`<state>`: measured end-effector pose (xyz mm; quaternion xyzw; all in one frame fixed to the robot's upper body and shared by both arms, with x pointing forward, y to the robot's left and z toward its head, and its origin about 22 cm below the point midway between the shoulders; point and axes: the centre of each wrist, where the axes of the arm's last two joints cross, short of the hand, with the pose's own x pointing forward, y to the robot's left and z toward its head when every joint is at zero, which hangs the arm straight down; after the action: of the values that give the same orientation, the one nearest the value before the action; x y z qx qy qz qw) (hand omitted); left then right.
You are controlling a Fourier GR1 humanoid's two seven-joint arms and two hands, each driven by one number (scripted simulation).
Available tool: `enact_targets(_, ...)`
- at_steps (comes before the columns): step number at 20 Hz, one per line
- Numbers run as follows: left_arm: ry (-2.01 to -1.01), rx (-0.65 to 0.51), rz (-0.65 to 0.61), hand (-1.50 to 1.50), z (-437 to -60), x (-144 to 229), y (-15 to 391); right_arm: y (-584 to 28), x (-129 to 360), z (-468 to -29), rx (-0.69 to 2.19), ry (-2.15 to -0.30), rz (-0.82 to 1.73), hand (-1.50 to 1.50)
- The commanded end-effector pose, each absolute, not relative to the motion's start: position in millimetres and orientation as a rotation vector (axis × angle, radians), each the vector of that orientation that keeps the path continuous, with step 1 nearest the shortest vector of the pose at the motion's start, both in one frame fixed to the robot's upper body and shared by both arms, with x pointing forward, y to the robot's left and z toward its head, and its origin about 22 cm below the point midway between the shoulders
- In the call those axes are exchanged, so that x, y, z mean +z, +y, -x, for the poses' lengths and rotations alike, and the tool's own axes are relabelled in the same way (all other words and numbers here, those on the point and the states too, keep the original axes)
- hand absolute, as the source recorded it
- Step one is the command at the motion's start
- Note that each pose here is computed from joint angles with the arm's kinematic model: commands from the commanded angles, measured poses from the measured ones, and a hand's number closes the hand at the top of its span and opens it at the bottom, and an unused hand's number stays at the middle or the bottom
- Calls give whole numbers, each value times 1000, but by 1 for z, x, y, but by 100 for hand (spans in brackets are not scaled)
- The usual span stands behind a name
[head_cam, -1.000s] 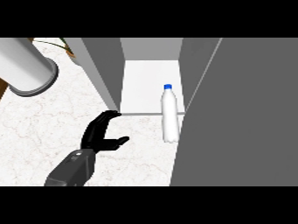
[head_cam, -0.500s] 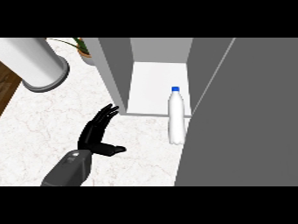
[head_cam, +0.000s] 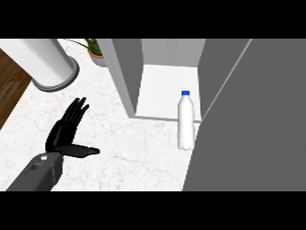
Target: Pick up the bottled water, place it into the cabinet and close the cabinet
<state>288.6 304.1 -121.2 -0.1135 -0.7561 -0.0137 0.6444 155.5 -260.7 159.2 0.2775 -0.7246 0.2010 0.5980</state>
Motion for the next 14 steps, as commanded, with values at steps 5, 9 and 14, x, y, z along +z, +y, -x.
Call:
enact_targets(5,-1832,-77,350,-150,-295,-94,324,-214,190,-137,608,-1749,-696,150)
enact_targets(9,-1821,-77,354,-150,-281,-88,347,-191,189,-148,641,-1742,-743,150)
enact_targets(14,-1815,-122,371,-150,-271,-75,360,-163,191,-164,620,-1704,-759,150)
